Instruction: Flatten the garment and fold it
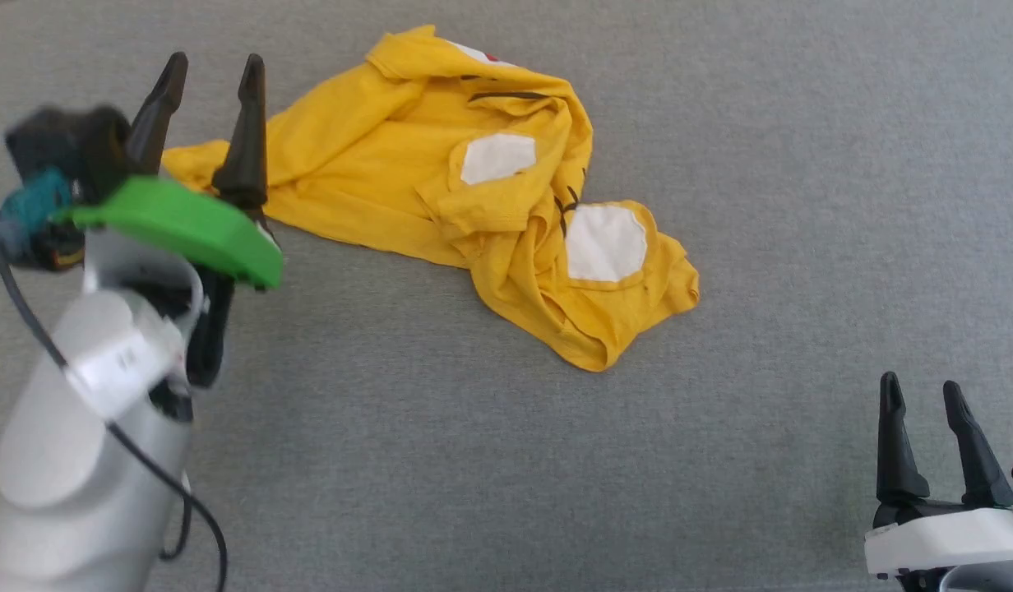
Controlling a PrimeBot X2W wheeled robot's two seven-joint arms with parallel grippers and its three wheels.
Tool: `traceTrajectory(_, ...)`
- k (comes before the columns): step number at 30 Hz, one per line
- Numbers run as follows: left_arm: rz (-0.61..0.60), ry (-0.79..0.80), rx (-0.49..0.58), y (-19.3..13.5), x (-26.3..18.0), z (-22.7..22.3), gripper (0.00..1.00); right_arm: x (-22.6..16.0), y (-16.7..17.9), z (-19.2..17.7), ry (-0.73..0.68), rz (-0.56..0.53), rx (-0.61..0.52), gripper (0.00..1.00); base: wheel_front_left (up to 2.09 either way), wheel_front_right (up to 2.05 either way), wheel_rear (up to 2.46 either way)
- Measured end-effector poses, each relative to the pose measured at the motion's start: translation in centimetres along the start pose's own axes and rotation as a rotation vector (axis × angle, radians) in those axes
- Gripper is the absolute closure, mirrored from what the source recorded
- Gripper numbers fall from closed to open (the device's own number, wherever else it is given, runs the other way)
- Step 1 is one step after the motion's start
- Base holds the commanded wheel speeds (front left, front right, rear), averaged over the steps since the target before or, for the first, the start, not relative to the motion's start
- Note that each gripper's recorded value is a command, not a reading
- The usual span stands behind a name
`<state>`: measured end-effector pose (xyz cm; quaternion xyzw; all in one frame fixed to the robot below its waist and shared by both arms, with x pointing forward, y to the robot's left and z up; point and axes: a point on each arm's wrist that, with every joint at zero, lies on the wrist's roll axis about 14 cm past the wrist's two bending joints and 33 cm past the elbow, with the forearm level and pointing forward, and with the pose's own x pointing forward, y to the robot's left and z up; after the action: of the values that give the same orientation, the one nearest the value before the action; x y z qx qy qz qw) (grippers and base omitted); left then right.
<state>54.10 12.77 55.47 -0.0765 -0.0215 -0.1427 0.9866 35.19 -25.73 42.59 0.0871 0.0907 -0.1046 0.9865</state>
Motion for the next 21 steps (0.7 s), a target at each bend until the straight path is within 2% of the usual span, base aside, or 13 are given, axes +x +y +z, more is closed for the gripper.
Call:
traceTrajectory(5,0.053,-0.163,0.023,-0.6,-4.6,1.9,0.0,0.1,1.1,0.7,-0.018,0.037,0.008,0.0,0.0,0.0,0.0)
traceTrajectory(7,0.093,-0.187,-0.007,-0.9,-7.0,1.4,0.0,0.2,1.6,0.9,-0.023,0.053,0.011,0.0,0.0,0.0,0.0)
traceTrajectory(14,0.194,-0.072,-0.037,-1.8,-12.9,-3.0,0.0,0.4,2.8,0.9,-0.018,0.09,0.013,0.0,0.0,0.0,0.0)
traceTrajectory(18,0.254,-0.018,-0.085,-1.9,-14.9,-4.9,0.0,0.4,3.5,0.6,0.0,0.112,0.008,0.0,0.0,0.0,0.0)
traceTrajectory(21,0.273,-0.021,-0.103,-1.8,-15.6,-5.0,0.0,0.8,5.4,0.8,0.017,0.172,-0.02,0.0,0.0,0.0,0.0)
